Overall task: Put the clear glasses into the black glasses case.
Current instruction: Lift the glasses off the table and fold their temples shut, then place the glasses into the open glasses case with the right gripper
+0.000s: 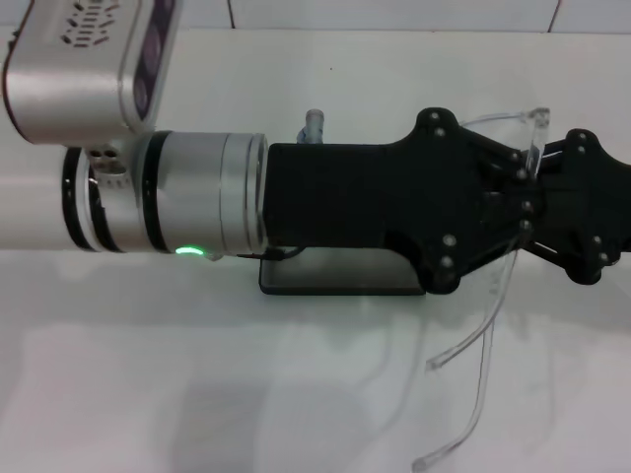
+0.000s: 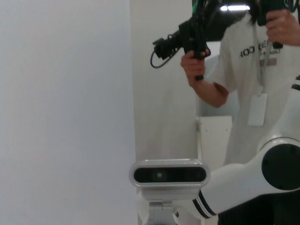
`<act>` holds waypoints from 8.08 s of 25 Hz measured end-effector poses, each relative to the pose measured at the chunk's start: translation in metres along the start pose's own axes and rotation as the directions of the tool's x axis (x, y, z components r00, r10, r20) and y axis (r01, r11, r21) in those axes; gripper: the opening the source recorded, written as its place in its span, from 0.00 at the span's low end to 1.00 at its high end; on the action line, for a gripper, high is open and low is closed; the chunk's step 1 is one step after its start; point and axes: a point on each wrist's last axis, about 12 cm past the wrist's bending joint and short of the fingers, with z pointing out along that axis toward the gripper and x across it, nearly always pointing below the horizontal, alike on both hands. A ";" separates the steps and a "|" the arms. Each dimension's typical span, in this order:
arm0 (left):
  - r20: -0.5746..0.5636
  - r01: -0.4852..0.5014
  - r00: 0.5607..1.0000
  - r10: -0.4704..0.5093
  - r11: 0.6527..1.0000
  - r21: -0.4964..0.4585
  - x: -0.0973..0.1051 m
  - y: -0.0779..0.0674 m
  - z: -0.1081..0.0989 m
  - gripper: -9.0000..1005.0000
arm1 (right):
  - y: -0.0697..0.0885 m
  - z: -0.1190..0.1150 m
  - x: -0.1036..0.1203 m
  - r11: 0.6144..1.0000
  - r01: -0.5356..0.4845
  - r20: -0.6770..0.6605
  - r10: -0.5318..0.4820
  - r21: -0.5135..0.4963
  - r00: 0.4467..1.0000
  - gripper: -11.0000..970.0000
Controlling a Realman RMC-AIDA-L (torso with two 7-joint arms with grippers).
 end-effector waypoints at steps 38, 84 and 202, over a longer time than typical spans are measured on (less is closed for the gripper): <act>0.134 -0.015 0.991 0.024 0.998 -0.064 0.033 -0.002 -0.005 0.05 | 0.004 -0.002 -0.001 0.999 0.027 0.069 -0.029 0.029 0.997 0.13; 0.397 -0.180 0.910 0.120 0.977 0.117 0.046 -0.031 0.014 0.05 | -0.006 0.000 -0.014 0.938 0.106 0.460 -0.258 0.331 0.850 0.14; 0.473 0.082 0.880 0.040 0.968 -0.236 0.090 -0.037 -0.065 0.05 | -0.002 0.044 0.016 0.984 0.103 0.173 -0.128 0.144 0.977 0.14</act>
